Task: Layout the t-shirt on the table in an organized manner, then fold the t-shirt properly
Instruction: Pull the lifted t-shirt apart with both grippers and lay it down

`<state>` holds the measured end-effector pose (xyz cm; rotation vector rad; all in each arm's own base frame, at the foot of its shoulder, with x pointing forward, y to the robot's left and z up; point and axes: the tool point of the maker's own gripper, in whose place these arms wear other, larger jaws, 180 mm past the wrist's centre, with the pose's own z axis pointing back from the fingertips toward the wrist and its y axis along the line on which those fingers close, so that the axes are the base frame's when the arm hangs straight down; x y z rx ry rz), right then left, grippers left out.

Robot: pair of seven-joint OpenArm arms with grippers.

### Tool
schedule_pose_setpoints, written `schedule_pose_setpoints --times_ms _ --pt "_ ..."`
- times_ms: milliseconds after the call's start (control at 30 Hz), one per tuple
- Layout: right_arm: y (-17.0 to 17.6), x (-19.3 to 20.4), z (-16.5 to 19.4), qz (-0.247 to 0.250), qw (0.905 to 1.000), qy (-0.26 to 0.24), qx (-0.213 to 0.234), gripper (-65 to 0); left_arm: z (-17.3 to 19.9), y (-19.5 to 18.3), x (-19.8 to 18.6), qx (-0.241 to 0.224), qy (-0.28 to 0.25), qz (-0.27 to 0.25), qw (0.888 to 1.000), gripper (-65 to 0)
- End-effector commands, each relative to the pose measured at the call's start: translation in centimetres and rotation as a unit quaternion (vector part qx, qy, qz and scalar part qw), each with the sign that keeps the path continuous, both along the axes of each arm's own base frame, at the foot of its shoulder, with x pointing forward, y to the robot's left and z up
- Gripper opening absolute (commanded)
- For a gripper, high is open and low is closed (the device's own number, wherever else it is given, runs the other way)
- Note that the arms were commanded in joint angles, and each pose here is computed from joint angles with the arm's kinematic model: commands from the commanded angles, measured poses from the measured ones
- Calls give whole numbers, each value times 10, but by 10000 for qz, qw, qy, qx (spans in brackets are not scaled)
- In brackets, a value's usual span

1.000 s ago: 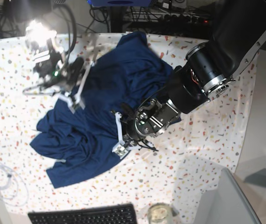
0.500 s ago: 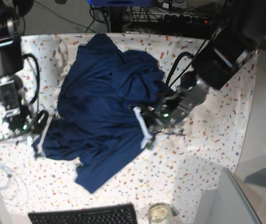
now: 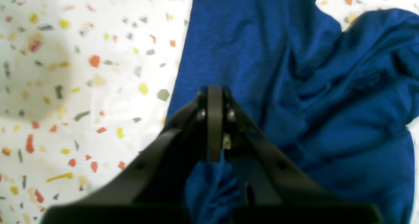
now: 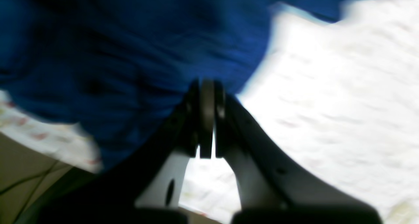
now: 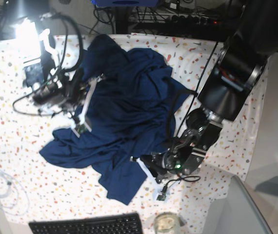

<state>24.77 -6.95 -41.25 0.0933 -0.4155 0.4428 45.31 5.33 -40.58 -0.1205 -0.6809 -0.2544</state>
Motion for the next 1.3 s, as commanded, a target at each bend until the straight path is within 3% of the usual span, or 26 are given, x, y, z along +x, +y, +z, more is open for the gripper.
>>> schedule_pose_setpoints --times_ms 0,67,200,367,433,533,733,967,1167,1267 --pt "0 -2 1 -54 10000 -37 7 -650 18 -4 22 44 -337 3 9994 -650" --pt "12 -18 -5 -43 9998 136 170 -650 6 -17 27 506 -616 -266 9965 -650" --pt "49 -48 -16 510 9973 429 311 -650 -40 -35 7 1532 -797 -1130 9785 -650" --pt "58 -86 -38 694 9926 946 315 -650 -74 -31 -20 1609 -573 -1234 9775 -650" --pt "54 -95 -54 671 9909 1137 265 -650 -81 -9 -23 1754 -497 -1170 9763 -650" --pt "21 -104 -87 482 9894 1366 27 -650 -92 22 -31 1938 -323 -1040 9750 -650" --pt "-83 -65 -125 -519 9875 1394 -523 -650 -98 75 -54 2245 14 -850 9708 -650" --pt "-174 20 -113 -980 9843 939 -1125 -650 -81 78 -73 2244 111 -923 9701 -650" --pt "-222 74 -89 -1335 9815 477 -1290 -650 -69 124 -70 1820 146 165 9831 -650" --pt "-237 97 -72 -1433 9806 191 -1326 -650 -51 123 -54 1546 -50 461 9869 -650"
